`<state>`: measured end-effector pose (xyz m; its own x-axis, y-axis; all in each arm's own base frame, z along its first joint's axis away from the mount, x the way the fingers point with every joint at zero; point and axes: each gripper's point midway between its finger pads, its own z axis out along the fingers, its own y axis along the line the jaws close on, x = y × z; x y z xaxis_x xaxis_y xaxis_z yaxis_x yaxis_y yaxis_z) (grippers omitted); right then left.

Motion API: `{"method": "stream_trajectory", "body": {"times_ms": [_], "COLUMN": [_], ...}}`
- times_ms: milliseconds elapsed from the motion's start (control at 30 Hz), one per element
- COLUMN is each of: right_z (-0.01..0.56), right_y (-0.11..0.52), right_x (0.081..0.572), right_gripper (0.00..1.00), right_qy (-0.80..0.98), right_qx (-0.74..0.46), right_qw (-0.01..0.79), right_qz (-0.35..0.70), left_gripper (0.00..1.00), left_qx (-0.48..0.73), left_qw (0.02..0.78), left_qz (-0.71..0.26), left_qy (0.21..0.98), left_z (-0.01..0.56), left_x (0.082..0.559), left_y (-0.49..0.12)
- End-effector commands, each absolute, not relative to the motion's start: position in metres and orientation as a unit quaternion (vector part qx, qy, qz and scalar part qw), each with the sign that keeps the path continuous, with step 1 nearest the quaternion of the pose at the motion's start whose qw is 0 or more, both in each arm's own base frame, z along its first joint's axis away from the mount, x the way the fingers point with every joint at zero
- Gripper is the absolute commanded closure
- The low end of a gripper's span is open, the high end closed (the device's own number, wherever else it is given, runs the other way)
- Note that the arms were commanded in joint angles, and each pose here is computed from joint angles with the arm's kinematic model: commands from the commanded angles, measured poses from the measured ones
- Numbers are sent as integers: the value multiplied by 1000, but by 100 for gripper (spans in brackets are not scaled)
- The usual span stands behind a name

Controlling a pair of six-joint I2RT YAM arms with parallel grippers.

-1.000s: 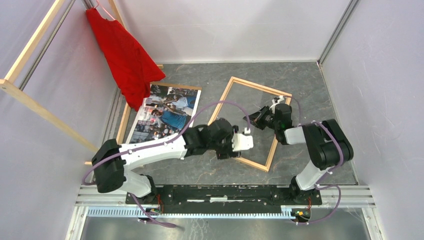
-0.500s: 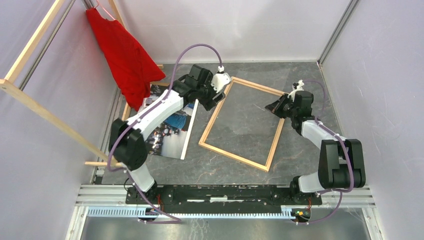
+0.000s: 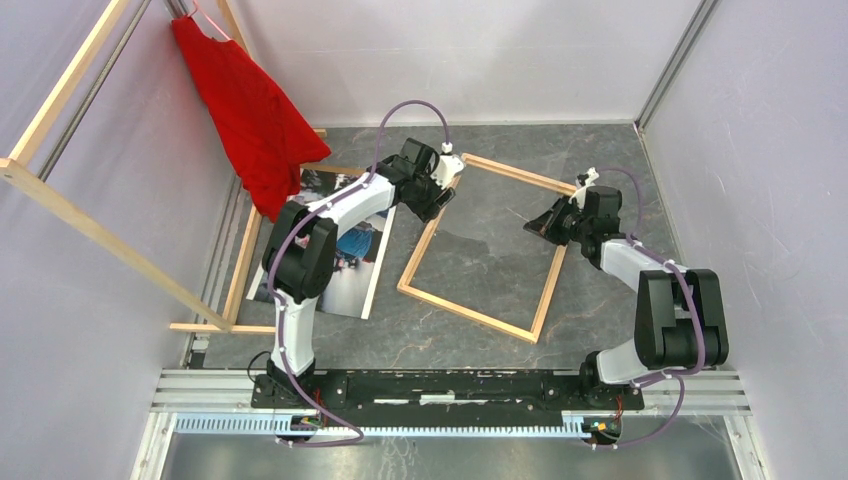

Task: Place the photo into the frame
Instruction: Place the photo frame item in the photo frame.

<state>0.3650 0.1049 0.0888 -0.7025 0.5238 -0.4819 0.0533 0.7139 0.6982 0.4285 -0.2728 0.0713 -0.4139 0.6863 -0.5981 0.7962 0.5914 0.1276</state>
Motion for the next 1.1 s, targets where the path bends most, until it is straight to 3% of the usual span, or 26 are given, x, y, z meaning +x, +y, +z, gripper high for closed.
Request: {"method": "stream_trajectory", "body": {"times_ms": [0,733,1067], "right_z": [84,63,63], "right_y": [110,84,94], "right_x": [362,332,336], "right_gripper": [100,100,100], "right_qy": [856,857,847], "right_qx": [165,223,223], "right_qw": [340,340,333], "right_qz": [351,317,349], "left_gripper": [31,38,47], "left_qx": [391,377,368], "left_qw": [376,371,355], "left_qz": [-108,-137,-136], "left_qy": [833,837,848], "left_z": [98,75,56], "left_x": [464,475,476], "left_y": [-287,-300,-300]}}
